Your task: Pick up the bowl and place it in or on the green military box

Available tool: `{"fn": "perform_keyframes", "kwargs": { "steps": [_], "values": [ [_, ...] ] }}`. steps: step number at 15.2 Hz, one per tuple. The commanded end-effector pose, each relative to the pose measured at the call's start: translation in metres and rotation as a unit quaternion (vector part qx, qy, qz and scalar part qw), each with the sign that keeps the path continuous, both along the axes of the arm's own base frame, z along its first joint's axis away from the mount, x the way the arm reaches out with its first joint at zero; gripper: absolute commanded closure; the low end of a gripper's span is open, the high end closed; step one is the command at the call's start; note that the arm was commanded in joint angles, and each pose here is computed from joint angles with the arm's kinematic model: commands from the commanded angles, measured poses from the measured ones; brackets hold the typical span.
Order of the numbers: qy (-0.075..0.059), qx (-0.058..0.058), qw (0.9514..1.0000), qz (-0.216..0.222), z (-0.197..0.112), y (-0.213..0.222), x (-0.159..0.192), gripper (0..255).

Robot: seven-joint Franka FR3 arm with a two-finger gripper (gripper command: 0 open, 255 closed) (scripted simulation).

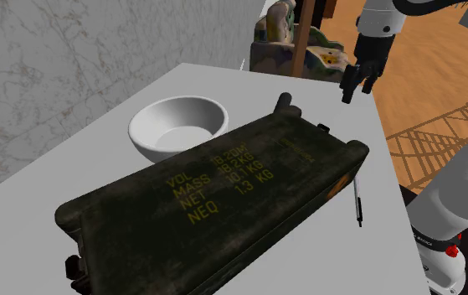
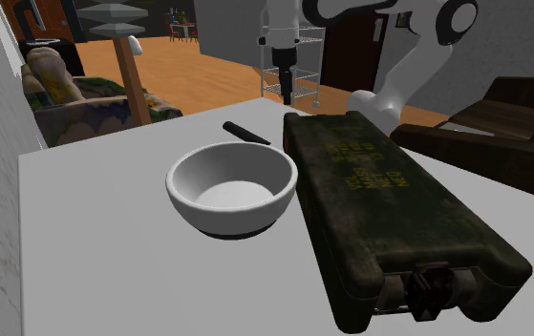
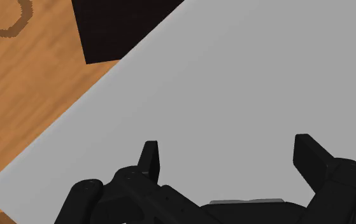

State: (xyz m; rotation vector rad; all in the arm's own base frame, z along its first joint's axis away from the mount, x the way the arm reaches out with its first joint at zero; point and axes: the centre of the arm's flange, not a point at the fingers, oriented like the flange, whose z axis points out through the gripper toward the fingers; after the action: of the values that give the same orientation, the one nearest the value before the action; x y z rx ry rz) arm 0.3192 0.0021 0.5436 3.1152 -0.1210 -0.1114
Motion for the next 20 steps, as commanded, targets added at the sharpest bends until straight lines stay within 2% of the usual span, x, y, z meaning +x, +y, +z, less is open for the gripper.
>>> {"fn": "perform_keyframes", "kwargs": {
  "steps": [1,20],
  "values": [
    [0.0,0.0,1.0,0.0,0.0,0.0,0.0,0],
    [-0.031,0.041,0.9986,-0.014,0.027,0.215,0.09,0]
  ]
}}
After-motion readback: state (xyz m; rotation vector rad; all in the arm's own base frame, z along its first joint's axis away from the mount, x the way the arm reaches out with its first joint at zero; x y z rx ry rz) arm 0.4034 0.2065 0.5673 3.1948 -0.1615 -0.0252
